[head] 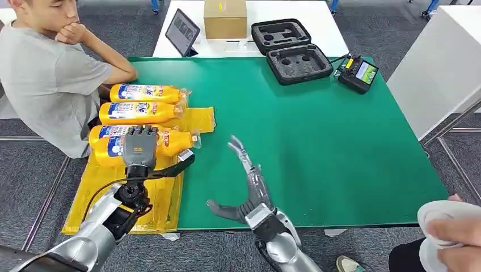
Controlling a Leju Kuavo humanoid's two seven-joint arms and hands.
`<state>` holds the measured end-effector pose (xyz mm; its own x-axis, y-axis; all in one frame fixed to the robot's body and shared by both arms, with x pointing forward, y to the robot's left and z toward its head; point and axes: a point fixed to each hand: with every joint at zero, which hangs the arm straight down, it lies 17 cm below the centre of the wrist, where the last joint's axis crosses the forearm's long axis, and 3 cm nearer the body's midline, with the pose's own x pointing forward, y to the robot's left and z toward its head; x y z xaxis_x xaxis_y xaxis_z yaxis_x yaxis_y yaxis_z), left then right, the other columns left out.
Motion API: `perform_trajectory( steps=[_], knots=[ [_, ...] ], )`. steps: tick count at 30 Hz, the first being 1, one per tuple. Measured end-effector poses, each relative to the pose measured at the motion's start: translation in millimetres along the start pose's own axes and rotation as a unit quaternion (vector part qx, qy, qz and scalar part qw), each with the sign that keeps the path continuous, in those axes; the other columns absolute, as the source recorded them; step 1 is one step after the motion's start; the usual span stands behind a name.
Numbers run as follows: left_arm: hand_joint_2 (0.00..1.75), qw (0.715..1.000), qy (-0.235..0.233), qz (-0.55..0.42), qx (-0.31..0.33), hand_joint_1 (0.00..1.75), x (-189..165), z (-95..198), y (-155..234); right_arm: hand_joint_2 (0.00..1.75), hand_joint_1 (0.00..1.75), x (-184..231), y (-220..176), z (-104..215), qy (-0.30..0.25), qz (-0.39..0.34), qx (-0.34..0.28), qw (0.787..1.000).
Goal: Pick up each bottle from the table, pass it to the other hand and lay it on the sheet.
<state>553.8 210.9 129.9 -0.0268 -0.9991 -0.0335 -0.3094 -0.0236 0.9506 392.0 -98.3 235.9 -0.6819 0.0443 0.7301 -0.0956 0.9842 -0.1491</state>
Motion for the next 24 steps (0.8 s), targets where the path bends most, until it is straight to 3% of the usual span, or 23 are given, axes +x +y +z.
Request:
perform_trajectory(
  steps=[9,24],
  knots=[
    [1.75,1.000,-0.004,0.004,-0.014,1.75,0.0,-1.6,-6.2,1.75,0.00,24.3,-16.4,-10.4,-0.034,0.005,-0.020,0.999],
    [1.75,0.995,0.004,0.011,-0.094,1.75,-7.9,10.9,-44.4,1.75,0.00,18.1,-25.9,-12.0,-0.025,-0.004,-0.029,0.999]
  ],
)
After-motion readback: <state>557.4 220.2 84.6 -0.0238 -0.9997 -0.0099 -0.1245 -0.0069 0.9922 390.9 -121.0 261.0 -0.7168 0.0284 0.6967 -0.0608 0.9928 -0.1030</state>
